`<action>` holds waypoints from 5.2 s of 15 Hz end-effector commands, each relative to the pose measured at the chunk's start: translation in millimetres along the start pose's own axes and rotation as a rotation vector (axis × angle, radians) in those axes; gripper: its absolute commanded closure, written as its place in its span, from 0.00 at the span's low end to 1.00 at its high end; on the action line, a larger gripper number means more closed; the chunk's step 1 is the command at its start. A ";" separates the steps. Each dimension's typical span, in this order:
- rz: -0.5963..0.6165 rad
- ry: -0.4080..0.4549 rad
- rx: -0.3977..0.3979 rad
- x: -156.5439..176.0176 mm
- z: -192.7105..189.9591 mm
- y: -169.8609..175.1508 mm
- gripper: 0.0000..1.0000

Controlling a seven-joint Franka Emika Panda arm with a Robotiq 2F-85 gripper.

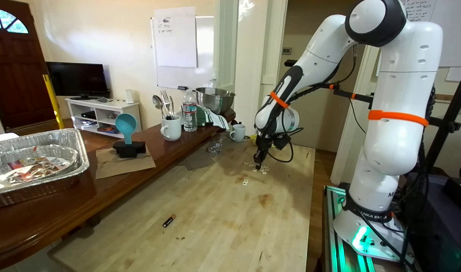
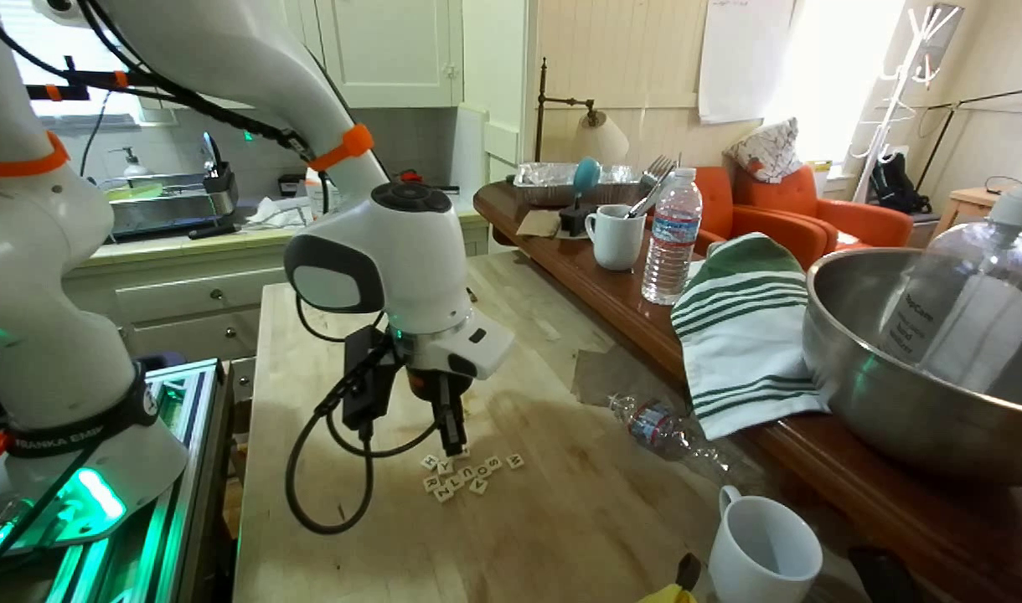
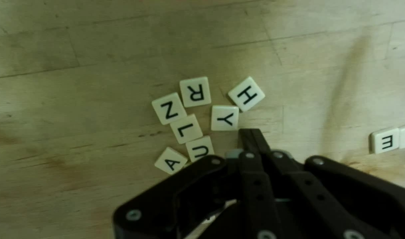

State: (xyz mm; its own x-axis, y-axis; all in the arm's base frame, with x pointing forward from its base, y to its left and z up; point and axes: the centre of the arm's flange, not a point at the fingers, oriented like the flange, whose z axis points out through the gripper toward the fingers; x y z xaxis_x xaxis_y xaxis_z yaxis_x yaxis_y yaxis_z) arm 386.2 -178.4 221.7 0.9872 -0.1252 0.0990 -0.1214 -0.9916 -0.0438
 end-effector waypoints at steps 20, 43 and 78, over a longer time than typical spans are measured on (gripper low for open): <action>-0.132 -0.042 0.014 8.4 28.4 -28.2 1.00; -0.416 -0.062 0.036 -7.5 32.8 -79.5 1.00; -0.491 -0.021 0.012 -2.4 13.7 -91.4 1.00</action>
State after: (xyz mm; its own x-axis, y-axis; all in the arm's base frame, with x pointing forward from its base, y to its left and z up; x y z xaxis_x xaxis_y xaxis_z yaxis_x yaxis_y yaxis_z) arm 408.6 -91.5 215.6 0.9327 0.3493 0.0895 0.3519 -0.9359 -0.0154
